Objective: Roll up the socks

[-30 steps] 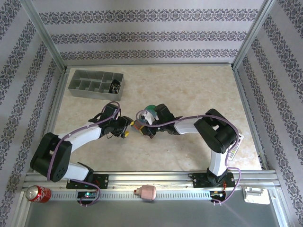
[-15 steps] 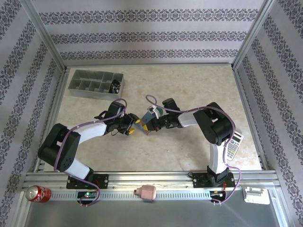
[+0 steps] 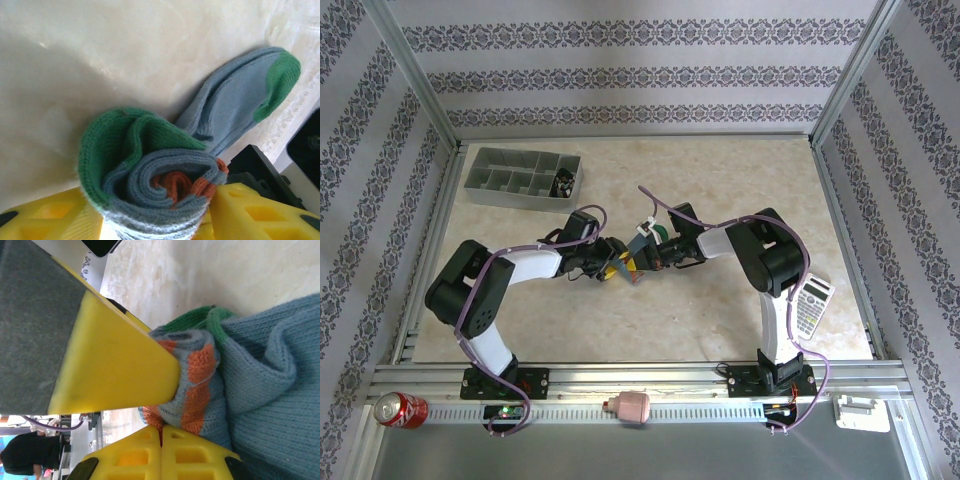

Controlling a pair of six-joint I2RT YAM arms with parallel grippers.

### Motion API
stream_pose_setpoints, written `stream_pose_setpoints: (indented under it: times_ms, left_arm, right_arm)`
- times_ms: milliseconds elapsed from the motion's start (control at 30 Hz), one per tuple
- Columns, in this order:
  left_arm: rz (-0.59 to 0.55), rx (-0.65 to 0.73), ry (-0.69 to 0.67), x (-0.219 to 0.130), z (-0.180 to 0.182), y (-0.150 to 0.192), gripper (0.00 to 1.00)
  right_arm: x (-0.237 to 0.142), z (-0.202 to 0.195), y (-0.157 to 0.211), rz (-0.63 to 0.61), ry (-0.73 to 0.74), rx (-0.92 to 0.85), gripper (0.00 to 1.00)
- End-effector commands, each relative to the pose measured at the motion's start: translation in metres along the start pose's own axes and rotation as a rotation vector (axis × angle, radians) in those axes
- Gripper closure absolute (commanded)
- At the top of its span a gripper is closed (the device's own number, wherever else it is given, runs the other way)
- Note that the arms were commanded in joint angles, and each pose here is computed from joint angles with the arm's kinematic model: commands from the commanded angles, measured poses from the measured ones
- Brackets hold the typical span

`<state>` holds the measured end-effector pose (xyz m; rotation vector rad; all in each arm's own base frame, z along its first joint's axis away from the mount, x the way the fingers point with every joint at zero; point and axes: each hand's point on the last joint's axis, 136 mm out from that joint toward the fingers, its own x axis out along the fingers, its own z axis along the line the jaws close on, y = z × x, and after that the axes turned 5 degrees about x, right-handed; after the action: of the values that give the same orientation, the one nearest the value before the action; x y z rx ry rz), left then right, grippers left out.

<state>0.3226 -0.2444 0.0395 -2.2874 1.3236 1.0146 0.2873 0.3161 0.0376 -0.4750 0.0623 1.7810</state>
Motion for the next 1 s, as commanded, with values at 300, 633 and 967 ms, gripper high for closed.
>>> stream_pose_setpoints:
  times_ms: [300,633,967]
  left_arm:
    - [0.008,0.041,-0.05,-0.022,-0.006,0.011,0.36]
    - [0.072,0.021,-0.133,-0.002,0.006,0.014,0.36]
    - [0.079,-0.071,-0.31,0.016,0.061,0.021,0.61]
  right_arm:
    - [0.0,-0.075,0.055,0.089,0.25,0.289,1.0]
    - [0.0,-0.071,0.054,0.096,0.238,0.268,1.0]
    - [0.005,-0.065,0.052,0.124,0.255,0.186,1.0]
